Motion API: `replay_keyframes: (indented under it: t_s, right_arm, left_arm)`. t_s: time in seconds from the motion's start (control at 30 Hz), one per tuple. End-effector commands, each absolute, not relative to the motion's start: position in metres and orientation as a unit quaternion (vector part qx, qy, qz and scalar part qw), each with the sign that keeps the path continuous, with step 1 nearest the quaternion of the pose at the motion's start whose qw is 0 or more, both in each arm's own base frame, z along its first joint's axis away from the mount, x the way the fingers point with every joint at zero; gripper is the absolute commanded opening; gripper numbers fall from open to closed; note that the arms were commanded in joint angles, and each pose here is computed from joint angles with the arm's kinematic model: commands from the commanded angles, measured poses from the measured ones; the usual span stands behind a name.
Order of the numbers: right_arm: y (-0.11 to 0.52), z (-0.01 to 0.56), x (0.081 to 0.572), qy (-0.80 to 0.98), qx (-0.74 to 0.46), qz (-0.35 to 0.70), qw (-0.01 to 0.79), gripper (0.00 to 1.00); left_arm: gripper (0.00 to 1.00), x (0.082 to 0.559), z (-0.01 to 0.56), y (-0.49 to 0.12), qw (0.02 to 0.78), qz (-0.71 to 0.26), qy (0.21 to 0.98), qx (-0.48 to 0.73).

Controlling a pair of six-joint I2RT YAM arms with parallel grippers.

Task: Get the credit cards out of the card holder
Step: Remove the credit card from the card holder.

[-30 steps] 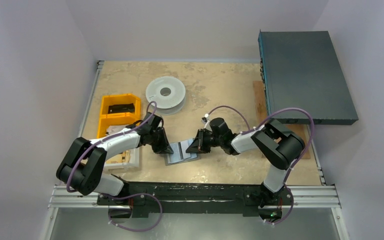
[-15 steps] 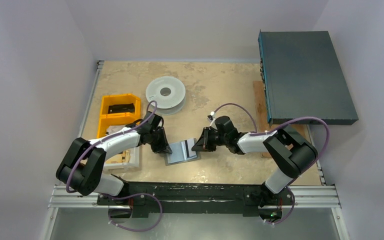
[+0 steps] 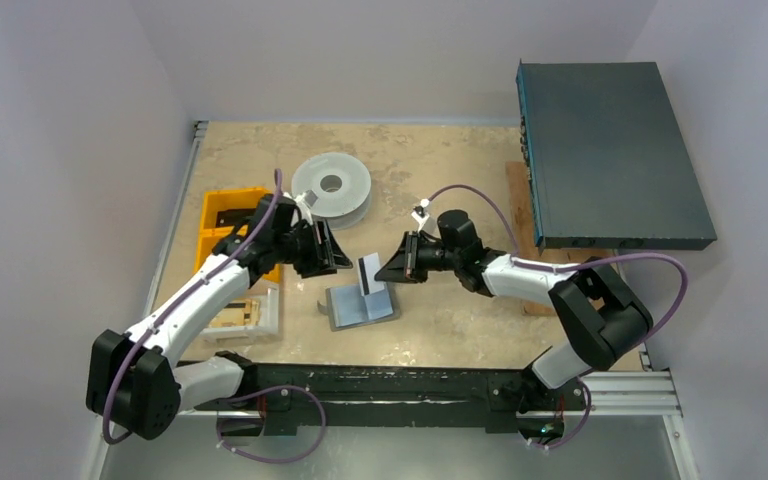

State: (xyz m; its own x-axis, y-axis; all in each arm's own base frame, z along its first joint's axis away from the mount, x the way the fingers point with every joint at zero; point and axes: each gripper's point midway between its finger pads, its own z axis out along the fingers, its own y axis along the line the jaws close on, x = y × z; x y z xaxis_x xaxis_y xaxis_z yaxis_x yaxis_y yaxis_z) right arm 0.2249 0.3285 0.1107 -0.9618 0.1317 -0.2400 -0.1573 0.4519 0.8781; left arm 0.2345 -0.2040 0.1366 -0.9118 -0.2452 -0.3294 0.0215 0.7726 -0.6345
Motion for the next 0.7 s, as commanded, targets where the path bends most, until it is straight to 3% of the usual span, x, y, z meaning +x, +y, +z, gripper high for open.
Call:
replay_keyframes:
  t_s: [0.0, 0.17, 0.5, 0.67]
  right_arm:
    - [0.341, 0.178, 0.223, 0.775, -0.044, 0.618, 0.128, 0.00]
    - [0.346, 0.210, 0.216, 0.735, -0.058, 0.666, 0.116, 0.00]
    - [0.346, 0.224, 0.212, 0.713, -0.051, 0.691, 0.105, 0.00]
    - [0.346, 0.219, 0.210, 0.715, -0.050, 0.690, 0.099, 0.00]
  left_arm:
    - [0.49, 0.235, 0.171, -0.208, 0.210, -0.411, 0.886, -0.033]
    - [0.50, 0.234, 0.184, -0.205, 0.208, -0.452, 0.867, -0.029]
    - [0.50, 0.229, 0.194, -0.221, 0.189, -0.522, 0.831, -0.022]
    - [0.44, 0.230, 0.195, -0.225, 0.180, -0.540, 0.822, -0.024]
